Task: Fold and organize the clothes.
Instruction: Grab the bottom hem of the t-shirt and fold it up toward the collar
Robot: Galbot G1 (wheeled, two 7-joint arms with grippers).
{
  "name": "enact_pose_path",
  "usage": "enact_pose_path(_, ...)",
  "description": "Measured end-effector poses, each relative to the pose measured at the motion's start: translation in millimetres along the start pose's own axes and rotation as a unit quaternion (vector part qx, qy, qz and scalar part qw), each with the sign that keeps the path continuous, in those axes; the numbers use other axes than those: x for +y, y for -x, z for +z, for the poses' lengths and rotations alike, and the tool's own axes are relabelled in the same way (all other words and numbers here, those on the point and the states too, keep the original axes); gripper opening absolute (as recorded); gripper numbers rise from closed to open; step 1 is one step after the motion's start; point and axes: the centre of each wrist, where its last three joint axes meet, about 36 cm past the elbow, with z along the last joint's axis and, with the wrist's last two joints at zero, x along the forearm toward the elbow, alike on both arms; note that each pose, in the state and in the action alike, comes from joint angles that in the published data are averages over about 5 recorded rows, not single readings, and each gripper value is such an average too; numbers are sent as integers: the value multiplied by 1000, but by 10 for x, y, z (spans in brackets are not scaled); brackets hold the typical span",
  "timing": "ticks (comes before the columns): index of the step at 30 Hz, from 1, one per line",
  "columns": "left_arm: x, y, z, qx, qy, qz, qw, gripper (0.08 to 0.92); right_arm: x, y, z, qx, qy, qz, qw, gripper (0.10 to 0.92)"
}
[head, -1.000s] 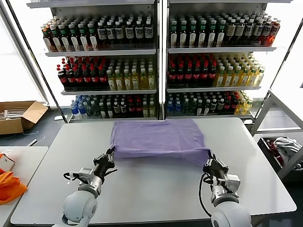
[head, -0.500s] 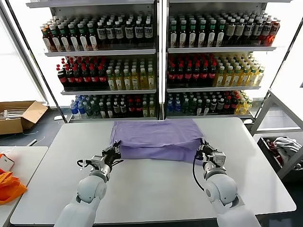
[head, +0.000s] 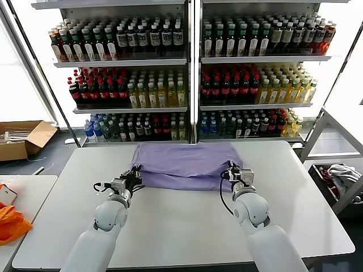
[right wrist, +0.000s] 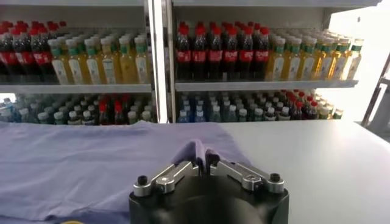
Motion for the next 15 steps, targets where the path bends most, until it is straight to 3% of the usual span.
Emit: enact_pose_path(15, 45, -243, -113, 25, 10, -9, 1000, 717, -156, -281, 83, 2, 27, 30, 999, 778)
